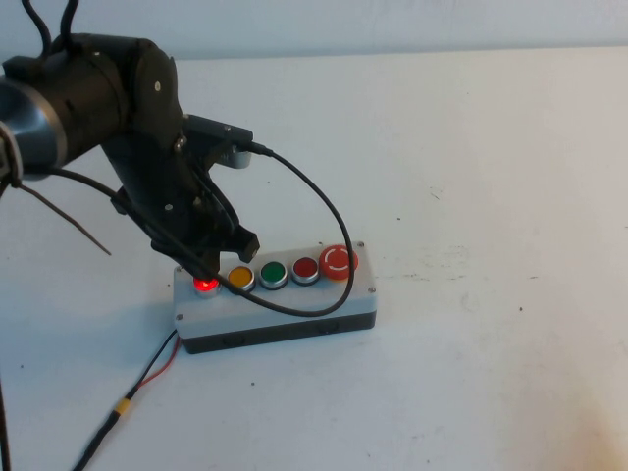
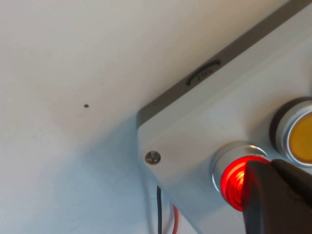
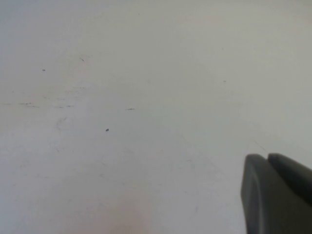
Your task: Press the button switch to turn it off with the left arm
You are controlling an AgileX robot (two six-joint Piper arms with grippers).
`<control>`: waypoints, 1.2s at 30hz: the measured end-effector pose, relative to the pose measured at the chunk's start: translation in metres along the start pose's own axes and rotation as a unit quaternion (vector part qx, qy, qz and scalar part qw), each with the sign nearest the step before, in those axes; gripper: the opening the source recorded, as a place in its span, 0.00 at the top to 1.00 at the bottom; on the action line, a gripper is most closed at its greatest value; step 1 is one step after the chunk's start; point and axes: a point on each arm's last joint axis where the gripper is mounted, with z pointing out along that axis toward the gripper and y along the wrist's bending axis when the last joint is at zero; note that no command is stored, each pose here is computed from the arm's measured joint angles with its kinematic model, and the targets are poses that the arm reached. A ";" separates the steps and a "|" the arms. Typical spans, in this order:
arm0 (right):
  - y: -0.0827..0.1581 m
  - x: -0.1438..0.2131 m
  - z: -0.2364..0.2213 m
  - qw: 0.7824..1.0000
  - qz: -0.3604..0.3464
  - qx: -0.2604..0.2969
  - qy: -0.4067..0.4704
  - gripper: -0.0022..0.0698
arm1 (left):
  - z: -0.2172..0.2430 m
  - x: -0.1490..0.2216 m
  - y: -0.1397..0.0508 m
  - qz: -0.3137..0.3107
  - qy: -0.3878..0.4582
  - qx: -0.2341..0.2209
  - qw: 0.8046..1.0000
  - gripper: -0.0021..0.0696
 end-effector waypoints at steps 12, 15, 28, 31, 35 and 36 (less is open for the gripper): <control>0.000 0.000 0.000 1.000 0.000 0.000 0.000 0.99 | 0.005 -0.002 0.001 0.000 0.010 0.002 1.000 0.97; 0.000 0.000 0.000 1.000 0.000 0.000 0.000 0.99 | 0.004 -0.002 0.001 -0.001 0.007 0.000 1.000 0.97; 0.000 0.000 0.000 1.000 0.000 0.000 0.000 0.99 | -0.117 0.066 -0.016 0.003 -0.233 -0.057 0.971 0.97; 0.000 0.000 0.000 1.000 0.000 0.000 0.000 0.99 | -0.125 0.101 -0.023 0.000 -0.290 -0.067 0.955 0.97; 0.000 0.000 0.000 1.000 0.000 0.000 0.000 0.99 | -0.117 0.153 -0.033 -0.013 -0.363 -0.076 0.928 0.97; 0.000 0.000 0.000 1.000 0.000 0.000 0.000 0.99 | -0.113 0.165 -0.035 -0.020 -0.386 -0.077 0.919 0.97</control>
